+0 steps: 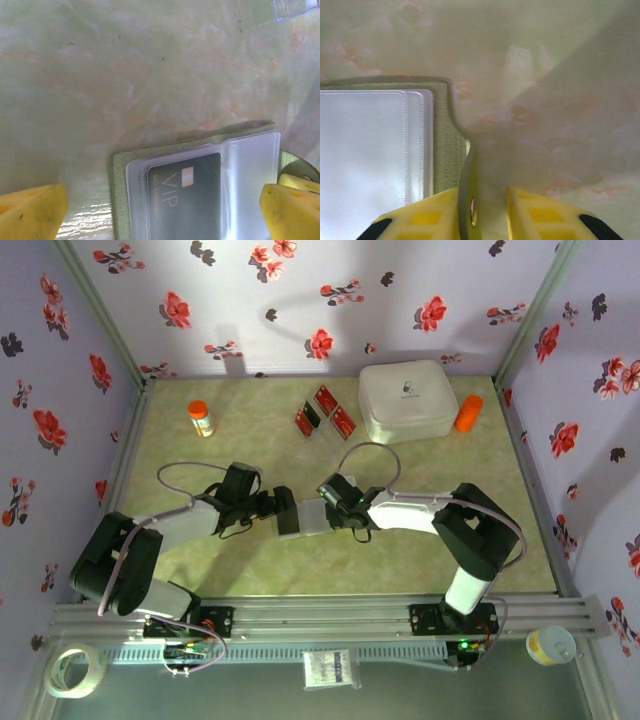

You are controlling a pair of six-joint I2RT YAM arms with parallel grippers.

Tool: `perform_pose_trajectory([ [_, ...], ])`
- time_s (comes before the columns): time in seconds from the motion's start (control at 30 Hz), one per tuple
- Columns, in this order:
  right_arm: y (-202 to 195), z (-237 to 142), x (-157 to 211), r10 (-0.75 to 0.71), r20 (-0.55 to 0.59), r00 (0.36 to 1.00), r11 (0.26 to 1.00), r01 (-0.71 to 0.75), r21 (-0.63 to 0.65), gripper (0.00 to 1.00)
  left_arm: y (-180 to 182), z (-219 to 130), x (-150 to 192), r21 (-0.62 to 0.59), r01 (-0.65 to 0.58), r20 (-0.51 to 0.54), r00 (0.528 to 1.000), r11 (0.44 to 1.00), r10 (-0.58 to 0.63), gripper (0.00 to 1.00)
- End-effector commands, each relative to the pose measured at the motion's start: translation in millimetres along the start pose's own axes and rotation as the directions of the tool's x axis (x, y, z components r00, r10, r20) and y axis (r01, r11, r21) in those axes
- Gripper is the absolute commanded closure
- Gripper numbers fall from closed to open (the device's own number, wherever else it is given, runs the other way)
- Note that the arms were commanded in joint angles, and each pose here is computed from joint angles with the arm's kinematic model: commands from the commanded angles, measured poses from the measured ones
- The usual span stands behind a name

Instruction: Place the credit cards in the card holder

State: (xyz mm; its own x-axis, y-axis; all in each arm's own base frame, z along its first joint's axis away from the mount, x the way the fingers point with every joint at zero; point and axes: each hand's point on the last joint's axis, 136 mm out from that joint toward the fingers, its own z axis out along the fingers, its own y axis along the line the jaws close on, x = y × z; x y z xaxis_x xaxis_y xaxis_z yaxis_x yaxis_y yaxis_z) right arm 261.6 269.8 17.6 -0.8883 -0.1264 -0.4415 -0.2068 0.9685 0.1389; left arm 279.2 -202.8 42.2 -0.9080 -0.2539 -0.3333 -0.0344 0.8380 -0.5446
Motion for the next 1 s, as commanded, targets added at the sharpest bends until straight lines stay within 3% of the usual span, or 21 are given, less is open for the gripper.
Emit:
perform_pose_trajectory([
  [0.0, 2.8, 10.6, 7.5, -0.014, -0.027, 1.000, 1.000, 0.014, 0.006, 0.75, -16.8, 8.4, -0.4, 0.057, -0.009, -0.013, 1.000, 0.998, 0.010, 0.00],
  [0.4, 8.3, 14.7, 13.3, -0.009, -0.041, 0.999, 1.000, 0.008, -0.019, 0.87, -38.5, 18.5, 3.9, 0.099, -0.025, -0.024, 0.999, 0.995, 0.028, 0.00],
  [0.97, 10.2, 17.7, 17.9, 0.007, -0.047, 0.999, 0.999, -0.009, -0.037, 0.92, -74.3, 13.7, 2.0, 0.177, -0.027, -0.006, 1.000, 0.984, 0.029, 0.00],
])
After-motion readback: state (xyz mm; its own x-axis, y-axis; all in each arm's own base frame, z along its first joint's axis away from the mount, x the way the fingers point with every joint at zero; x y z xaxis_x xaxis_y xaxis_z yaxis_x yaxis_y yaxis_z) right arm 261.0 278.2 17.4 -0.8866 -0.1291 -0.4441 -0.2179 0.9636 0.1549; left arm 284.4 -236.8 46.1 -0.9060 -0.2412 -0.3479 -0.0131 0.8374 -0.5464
